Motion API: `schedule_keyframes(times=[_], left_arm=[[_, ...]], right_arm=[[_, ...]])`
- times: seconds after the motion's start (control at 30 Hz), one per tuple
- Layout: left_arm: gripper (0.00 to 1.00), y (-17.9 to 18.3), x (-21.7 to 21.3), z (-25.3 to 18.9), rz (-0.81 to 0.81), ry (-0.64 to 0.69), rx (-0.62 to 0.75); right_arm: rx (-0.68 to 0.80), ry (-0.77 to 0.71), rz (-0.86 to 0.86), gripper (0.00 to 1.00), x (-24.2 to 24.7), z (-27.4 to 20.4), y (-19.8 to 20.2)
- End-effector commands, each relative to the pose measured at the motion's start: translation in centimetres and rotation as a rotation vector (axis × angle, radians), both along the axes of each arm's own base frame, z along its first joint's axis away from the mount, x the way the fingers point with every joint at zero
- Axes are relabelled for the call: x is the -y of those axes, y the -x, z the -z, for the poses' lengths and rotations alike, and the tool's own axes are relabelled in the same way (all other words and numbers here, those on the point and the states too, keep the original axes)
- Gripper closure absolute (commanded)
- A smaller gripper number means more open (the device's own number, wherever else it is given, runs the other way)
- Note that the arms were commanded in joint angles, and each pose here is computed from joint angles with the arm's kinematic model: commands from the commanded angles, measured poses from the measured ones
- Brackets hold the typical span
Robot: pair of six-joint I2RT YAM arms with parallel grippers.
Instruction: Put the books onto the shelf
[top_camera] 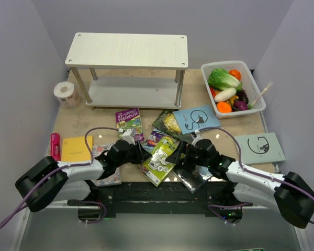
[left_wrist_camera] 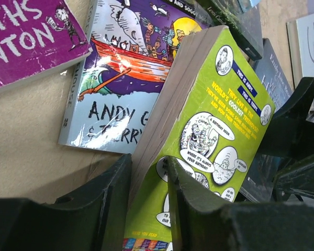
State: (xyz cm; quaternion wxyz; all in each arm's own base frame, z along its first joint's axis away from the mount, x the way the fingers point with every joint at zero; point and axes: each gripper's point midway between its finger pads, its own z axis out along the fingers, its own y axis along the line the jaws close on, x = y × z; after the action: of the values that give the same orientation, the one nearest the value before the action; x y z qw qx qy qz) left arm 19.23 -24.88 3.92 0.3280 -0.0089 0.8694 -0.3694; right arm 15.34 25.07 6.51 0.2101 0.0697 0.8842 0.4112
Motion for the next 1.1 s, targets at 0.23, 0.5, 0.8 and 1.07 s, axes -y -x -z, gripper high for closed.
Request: schedule_keyframes(times=[0.23,0.5,0.8,1.07], left_arm=[[0.88,3.4,0.7,5.2,0.081,-0.087,-0.157],[0.91,3.7,1.5,5.5,0.101,-0.091,-0.166],[0.9,2.6,0.8,3.2,0.054,-0.132,-0.126],[0.36,-1.3,-4.2,-7.5,-0.197,-0.223,0.096]], right_arm=[[-0.025,0.123,0.141,0.08,3.3,5.2,-0.2],[0.112,-0.004,0.14,0.34,1.8,2.9,-1.8],[0.201,-0.083,0.021,0.87,0.6,-0.4,-0.9],[0.413,-0.159,0.003,1.0,2.3,-13.9,0.0]])
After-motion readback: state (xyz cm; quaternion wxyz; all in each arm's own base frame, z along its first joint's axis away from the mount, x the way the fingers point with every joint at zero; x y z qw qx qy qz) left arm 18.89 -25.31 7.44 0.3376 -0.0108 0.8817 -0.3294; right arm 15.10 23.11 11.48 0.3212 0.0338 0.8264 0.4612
